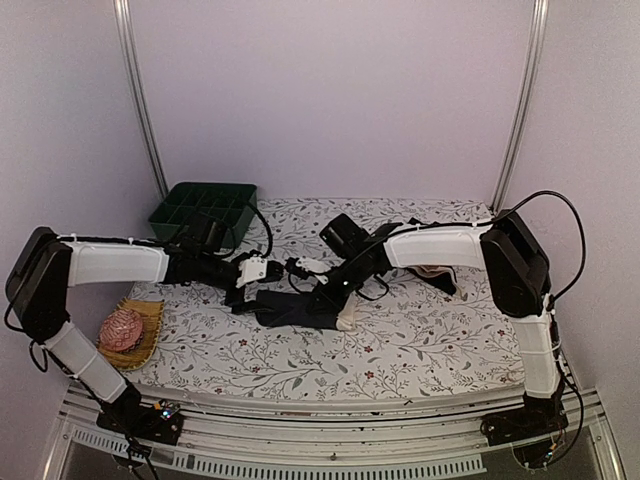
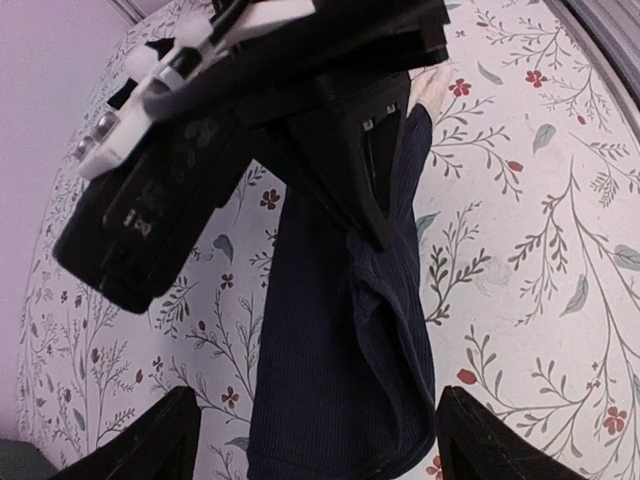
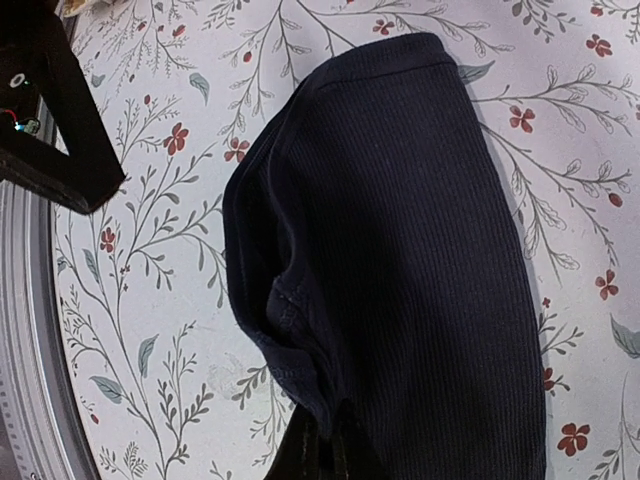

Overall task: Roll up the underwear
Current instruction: Fold the underwear at the center of the board.

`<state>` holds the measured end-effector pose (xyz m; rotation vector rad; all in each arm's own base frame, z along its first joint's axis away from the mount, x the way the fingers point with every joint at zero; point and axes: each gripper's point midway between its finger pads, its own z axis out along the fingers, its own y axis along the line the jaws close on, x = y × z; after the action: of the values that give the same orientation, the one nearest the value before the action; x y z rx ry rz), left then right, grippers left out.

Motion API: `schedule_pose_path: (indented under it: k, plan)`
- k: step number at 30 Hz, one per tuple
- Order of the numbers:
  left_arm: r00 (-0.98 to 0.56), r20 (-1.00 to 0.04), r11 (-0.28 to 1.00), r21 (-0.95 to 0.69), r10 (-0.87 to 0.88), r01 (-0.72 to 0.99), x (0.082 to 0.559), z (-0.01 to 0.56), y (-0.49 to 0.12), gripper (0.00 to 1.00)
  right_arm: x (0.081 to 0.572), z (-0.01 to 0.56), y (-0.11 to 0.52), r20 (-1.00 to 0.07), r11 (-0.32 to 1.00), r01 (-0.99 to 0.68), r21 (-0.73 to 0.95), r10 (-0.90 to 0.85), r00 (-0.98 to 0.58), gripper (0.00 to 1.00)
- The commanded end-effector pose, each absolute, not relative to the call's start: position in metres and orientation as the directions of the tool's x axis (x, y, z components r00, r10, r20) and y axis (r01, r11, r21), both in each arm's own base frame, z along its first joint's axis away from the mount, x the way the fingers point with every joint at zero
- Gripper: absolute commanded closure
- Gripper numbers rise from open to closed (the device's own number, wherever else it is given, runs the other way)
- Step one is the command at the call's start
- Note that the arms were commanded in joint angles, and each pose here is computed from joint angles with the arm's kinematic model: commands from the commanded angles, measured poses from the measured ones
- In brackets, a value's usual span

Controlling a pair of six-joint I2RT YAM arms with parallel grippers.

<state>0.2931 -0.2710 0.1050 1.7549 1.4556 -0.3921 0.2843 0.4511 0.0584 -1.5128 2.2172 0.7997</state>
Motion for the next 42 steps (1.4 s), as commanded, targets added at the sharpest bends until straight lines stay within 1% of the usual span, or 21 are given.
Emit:
schedule_pose_path:
  k: [1,4,9,12,18,22,27,32,38,42]
  plan:
    - [0.183,-0.732,0.012,0.252,0.656,0.968,0.295,0.102,-0.289,0.16,0.292,0.058,0.456,-0.568,0.262,-0.923,0.280,-0.730,-0.380,0.98]
    - [0.120,-0.752,0.026,0.180,0.648,0.983,0.298,0.098,-0.296,0.18,0.294,0.059,0.459,-0.578,0.254,-0.926,0.278,-0.726,-0.373,0.98]
    - [0.041,-0.779,0.002,0.054,0.626,0.999,0.291,0.095,-0.305,0.22,0.297,0.059,0.460,-0.587,0.251,-0.927,0.280,-0.719,-0.372,0.98]
    - [0.013,-0.777,0.011,0.025,0.630,1.000,0.293,0.090,-0.306,0.26,0.298,0.060,0.460,-0.589,0.252,-0.926,0.281,-0.717,-0.374,0.98]
    - [-0.026,-0.769,0.032,-0.007,0.639,0.999,0.294,0.086,-0.307,0.27,0.299,0.060,0.460,-0.594,0.254,-0.923,0.289,-0.708,-0.381,0.98]
    - [-0.085,-0.756,0.060,-0.061,0.649,0.996,0.294,0.081,-0.308,0.29,0.301,0.061,0.458,-0.596,0.262,-0.917,0.301,-0.699,-0.395,0.98]
    - [-0.144,-0.774,0.083,-0.118,0.616,0.989,0.292,0.084,-0.314,0.29,0.304,0.058,0.450,-0.585,0.281,-0.906,0.317,-0.694,-0.420,0.98]
    - [-0.174,-0.775,0.115,-0.130,0.608,0.985,0.295,0.079,-0.324,0.28,0.296,0.065,0.436,-0.583,0.284,-0.902,0.324,-0.692,-0.427,0.98]
    - [-0.188,-0.778,0.105,-0.157,0.600,0.982,0.288,0.069,-0.340,0.27,0.280,0.073,0.417,-0.580,0.299,-0.897,0.326,-0.686,-0.439,0.98]
    - [-0.165,-0.803,0.080,-0.145,0.572,0.986,0.278,0.072,-0.348,0.24,0.270,0.080,0.410,-0.586,0.307,-0.886,0.347,-0.667,-0.460,0.98]
